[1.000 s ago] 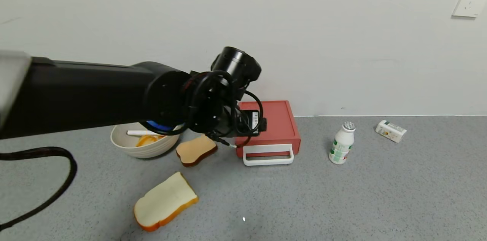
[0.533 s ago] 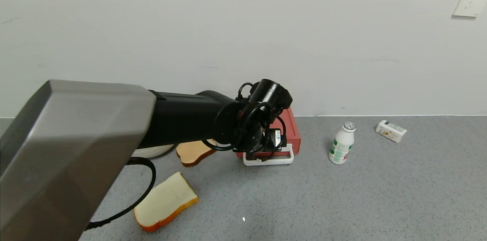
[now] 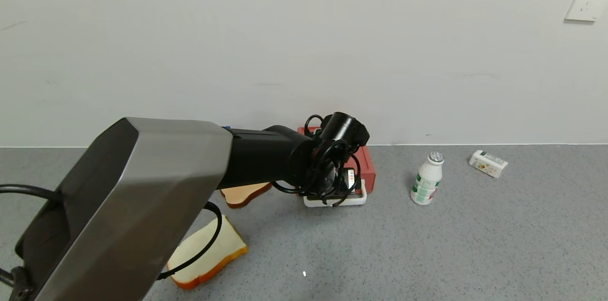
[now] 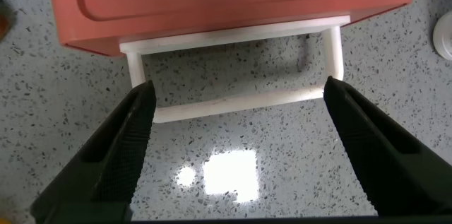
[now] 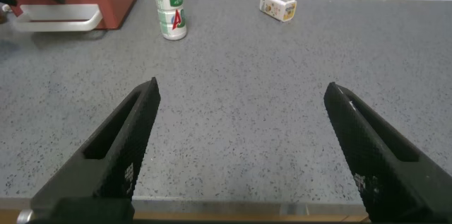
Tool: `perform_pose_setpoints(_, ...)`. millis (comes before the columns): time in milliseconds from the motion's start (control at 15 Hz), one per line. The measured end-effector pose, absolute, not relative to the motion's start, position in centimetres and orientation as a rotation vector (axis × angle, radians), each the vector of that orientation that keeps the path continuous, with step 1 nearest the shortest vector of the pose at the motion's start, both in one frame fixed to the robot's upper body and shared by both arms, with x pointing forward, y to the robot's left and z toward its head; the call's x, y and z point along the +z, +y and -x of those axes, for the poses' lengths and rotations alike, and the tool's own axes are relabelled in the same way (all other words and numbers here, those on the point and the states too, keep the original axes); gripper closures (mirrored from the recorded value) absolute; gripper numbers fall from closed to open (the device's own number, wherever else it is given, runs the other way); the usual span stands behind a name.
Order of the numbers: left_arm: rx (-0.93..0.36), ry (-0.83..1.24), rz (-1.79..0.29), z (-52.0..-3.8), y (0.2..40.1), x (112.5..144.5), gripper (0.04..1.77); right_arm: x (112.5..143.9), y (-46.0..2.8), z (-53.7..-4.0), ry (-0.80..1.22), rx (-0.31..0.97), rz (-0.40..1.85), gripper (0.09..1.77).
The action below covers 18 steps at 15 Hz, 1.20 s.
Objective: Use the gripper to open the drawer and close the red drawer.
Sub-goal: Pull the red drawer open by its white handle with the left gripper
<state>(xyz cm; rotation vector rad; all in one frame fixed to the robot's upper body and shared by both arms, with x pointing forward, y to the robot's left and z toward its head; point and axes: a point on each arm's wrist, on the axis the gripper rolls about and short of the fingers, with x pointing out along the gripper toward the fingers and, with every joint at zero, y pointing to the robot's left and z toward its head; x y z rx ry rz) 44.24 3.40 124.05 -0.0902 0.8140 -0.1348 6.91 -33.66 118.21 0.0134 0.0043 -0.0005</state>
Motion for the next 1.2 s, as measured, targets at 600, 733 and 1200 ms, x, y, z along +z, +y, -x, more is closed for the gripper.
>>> perform_pose_setpoints(600,-0.161,0.843,0.032,-44.5,2.8,122.7,0.09,118.2,-33.7,-6.9,0.004,0.0,-0.013,0.15)
perform_pose_setpoints(733,-0.175,0.847,0.027,-44.5,2.8,122.7,0.09,118.2,-33.7,-6.9,0.004,0.0,-0.013,0.15)
perform_pose_setpoints(1200,-0.105,0.878,0.076,-45.3,2.5,121.8,0.09,118.2,-33.7,-6.9,0.004,0.0,-0.013,0.15)
